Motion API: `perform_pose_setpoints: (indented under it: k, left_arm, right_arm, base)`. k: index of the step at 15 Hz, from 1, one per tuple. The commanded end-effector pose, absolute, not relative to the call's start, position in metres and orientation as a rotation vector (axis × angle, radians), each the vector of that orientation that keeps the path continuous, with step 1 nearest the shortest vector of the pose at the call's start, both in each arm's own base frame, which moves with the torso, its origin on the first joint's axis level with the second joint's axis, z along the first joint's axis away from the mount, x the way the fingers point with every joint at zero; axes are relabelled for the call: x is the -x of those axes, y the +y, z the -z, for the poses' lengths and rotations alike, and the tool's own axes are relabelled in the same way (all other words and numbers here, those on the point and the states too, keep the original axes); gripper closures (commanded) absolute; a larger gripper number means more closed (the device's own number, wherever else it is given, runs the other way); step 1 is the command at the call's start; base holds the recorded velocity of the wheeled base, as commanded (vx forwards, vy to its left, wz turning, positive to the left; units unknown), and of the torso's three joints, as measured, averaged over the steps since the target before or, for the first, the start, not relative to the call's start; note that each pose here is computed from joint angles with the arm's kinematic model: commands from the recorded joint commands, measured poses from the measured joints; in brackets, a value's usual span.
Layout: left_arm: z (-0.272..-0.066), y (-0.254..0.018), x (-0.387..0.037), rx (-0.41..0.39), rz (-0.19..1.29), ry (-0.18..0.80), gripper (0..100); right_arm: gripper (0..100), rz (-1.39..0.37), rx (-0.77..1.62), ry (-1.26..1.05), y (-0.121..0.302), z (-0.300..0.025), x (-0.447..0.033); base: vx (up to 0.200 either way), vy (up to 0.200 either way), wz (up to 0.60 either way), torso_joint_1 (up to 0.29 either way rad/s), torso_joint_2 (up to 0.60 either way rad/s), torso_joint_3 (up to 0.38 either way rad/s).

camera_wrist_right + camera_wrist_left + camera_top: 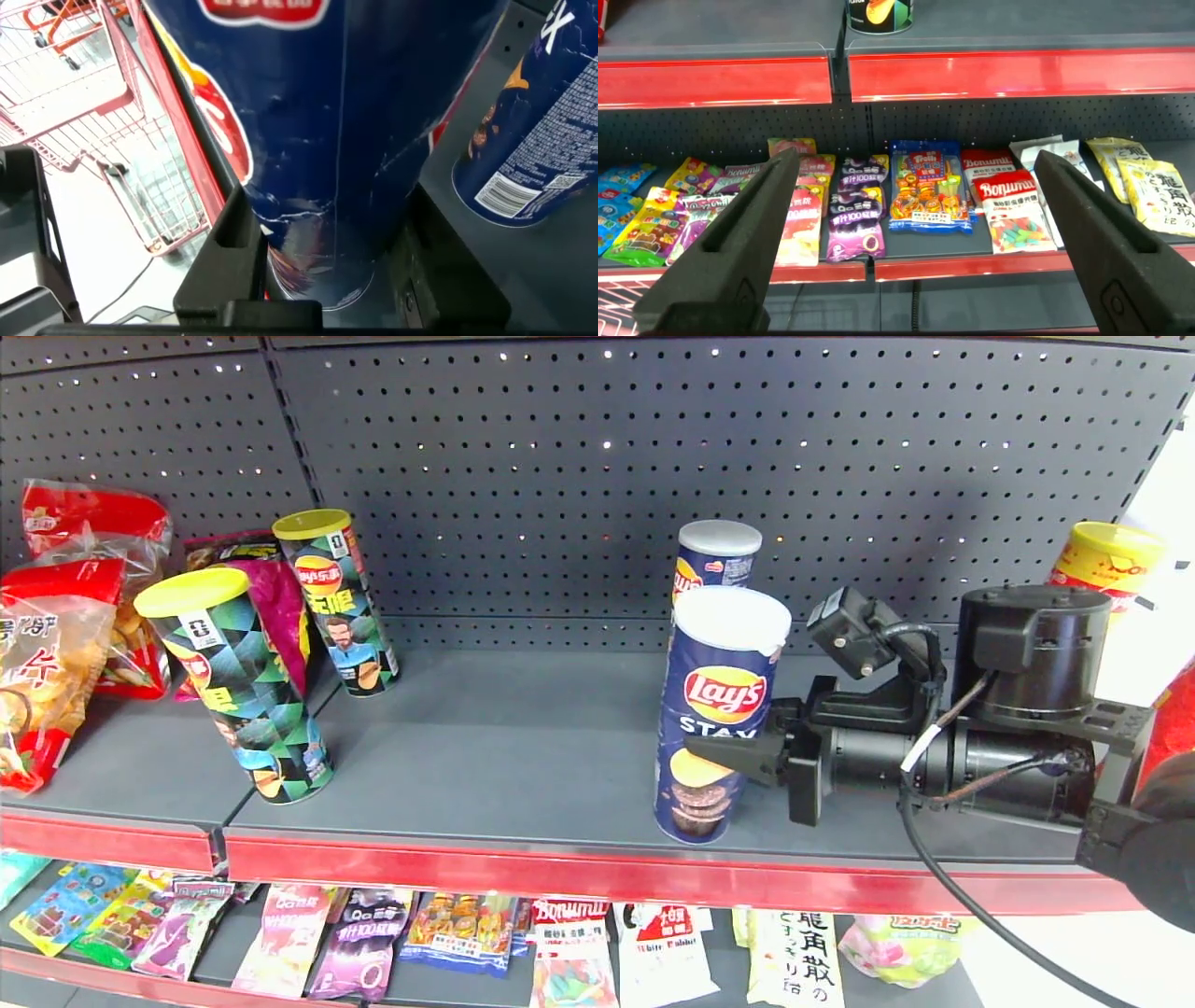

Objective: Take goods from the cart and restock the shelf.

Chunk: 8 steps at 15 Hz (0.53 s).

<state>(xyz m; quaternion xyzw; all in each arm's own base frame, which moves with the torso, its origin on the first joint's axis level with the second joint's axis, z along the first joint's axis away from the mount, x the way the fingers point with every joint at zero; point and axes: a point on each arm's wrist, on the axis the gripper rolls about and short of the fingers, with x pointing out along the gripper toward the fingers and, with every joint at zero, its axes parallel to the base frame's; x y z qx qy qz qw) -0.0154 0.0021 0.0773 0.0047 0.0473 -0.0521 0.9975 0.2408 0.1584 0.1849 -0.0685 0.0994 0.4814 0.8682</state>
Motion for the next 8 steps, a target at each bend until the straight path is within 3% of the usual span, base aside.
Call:
perform_pose_setpoints:
  k: [1, 8]
  left_arm:
    - [-0.0773, 0.0021, 0.0153, -0.009, 0.104, 0.096, 0]
    - [-0.0773, 0.0021, 0.0153, -0.009, 0.104, 0.096, 0]
  right_arm:
    - [100, -1.009, 0.145, 0.209, 0.1584, -0.1848, -0.2402]
    - [100, -0.997, 0.147, 0.214, 0.1595, -0.1839, -0.2393]
  base:
    - [0.0, 0.0, 0.0, 0.0, 0.0, 0.0]
    - [0.0, 0.0, 0.0, 0.0, 0.0, 0.0]
